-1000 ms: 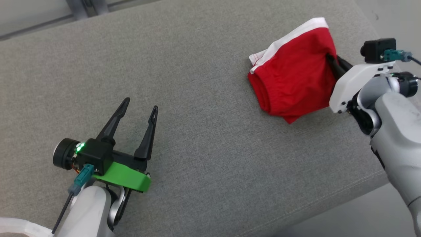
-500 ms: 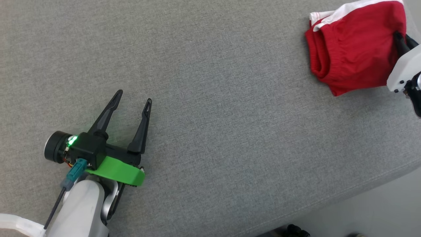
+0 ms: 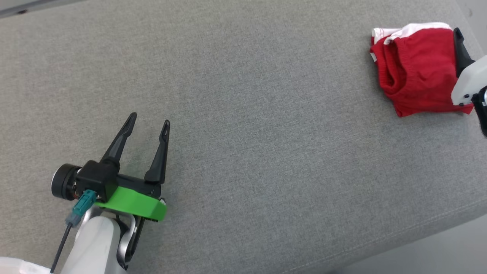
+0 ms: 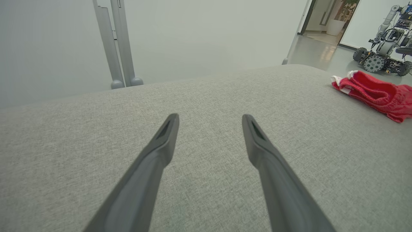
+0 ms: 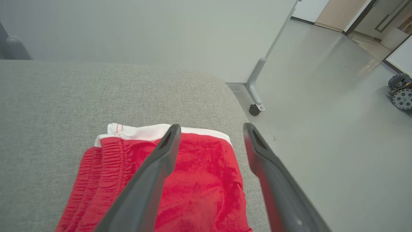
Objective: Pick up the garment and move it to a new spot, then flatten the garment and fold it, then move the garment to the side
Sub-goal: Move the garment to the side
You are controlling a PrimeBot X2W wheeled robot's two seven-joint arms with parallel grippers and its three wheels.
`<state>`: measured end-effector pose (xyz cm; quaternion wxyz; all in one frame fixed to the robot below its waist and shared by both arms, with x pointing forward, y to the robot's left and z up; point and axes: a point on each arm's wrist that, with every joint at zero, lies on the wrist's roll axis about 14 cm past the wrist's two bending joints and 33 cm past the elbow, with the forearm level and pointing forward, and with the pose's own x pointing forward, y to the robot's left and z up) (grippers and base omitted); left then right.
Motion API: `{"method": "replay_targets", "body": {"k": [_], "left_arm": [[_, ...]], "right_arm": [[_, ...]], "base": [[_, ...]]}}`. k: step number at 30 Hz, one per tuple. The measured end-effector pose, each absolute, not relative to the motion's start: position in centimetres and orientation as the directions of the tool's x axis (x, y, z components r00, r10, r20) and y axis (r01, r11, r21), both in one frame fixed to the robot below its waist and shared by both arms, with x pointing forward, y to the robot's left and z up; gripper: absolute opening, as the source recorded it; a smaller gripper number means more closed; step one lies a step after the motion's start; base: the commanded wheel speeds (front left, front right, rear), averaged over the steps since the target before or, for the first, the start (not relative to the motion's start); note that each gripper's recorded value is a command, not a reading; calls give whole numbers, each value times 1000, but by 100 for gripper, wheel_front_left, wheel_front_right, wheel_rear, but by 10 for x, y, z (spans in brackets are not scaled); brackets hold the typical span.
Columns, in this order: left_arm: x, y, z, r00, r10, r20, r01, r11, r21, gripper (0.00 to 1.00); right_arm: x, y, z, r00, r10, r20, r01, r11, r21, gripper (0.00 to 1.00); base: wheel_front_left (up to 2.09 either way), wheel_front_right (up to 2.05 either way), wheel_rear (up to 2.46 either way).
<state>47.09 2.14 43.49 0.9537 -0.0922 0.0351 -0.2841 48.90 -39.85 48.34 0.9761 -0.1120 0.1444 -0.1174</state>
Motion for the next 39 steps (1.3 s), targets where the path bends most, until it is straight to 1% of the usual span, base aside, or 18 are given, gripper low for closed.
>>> {"method": "replay_targets", "body": {"k": [4, 7, 10, 14, 19, 22, 25, 28, 30, 35, 39], "left_arm": [[464, 42, 449, 873, -488, -2, 479, 858, -187, 100], [455, 58, 459, 897, -442, 6, 436, 882, -176, 100], [447, 75, 474, 919, -393, 30, 392, 906, -160, 100], [437, 107, 495, 949, -307, 70, 313, 940, -132, 100], [418, 139, 513, 969, -221, 107, 233, 966, -113, 100], [407, 151, 520, 975, -183, 123, 197, 974, -113, 100], [396, 162, 522, 981, -144, 127, 159, 980, -121, 100], [387, 172, 524, 985, -107, 134, 125, 983, -133, 100], [382, 178, 523, 988, -82, 131, 101, 985, -141, 100], [371, 187, 517, 992, -45, 116, 63, 986, -153, 100], [366, 188, 510, 995, -42, 94, 56, 987, -148, 100]], "right_arm": [[496, -366, 504, 967, -180, -177, 141, 967, -213, 100], [490, -348, 513, 981, -137, -138, 111, 977, -184, 100], [485, -328, 533, 994, -89, -58, 79, 985, -153, 100], [469, -291, 536, 1000, -19, 0, 19, 997, -76, 100], [452, -247, 550, 993, 77, 84, -74, 997, -38, 100], [441, -233, 558, 987, 85, 134, -86, 996, 2, 100], [426, -217, 557, 982, 101, 158, -106, 994, 28, 100], [414, -212, 556, 980, 94, 176, -103, 994, 43, 100], [406, -198, 555, 975, 127, 185, -135, 990, 34, 100], [389, -190, 545, 976, 129, 173, -138, 990, 40, 100], [384, -184, 540, 978, 124, 167, -136, 989, 63, 100]], "base": [[0, 0, 0], [0, 0, 0], [0, 0, 0], [0, 0, 0], [0, 0, 0], [0, 0, 0], [0, 0, 0], [0, 0, 0], [0, 0, 0], [0, 0, 0], [0, 0, 0]]}}
